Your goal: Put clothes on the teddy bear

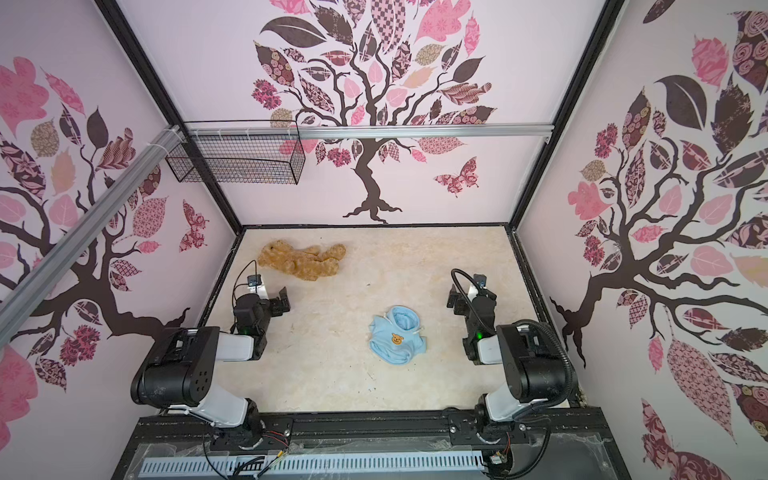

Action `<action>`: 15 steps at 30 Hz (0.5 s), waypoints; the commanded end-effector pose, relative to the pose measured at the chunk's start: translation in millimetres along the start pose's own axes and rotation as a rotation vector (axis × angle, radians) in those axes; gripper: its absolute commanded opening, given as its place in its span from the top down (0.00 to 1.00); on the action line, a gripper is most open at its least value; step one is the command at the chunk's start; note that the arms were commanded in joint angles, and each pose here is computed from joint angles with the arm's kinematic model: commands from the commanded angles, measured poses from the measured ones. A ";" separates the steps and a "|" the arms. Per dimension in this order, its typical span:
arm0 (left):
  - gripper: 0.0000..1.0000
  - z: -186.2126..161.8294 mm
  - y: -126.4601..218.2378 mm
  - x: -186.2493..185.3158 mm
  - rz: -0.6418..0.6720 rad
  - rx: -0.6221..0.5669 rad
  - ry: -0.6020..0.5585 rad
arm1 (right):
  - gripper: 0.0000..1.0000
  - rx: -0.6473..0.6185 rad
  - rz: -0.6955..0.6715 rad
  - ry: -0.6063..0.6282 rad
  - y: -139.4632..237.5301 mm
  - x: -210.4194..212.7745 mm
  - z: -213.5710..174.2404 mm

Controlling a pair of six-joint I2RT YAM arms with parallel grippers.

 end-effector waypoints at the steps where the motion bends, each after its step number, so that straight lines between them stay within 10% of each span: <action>1: 0.03 12.0 -2.2 -4.6 -0.012 -0.037 -0.007 | 0.00 -0.023 -0.010 -0.016 -3.4 0.0 6.4; 15: 0.03 12.7 -2.3 -4.6 -0.012 -0.040 -0.004 | 0.00 -0.019 -0.012 -0.017 -3.5 -0.1 5.5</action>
Point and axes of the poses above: each gripper's point midway between its finger pads, its own y axis back along the fingers, its own x axis along the line the jaws close on, z = x × y, the point moved 9 cm from there along y, back along the fingers, and after that the axes turned 12 degrees about y, right-handed, at the moved point
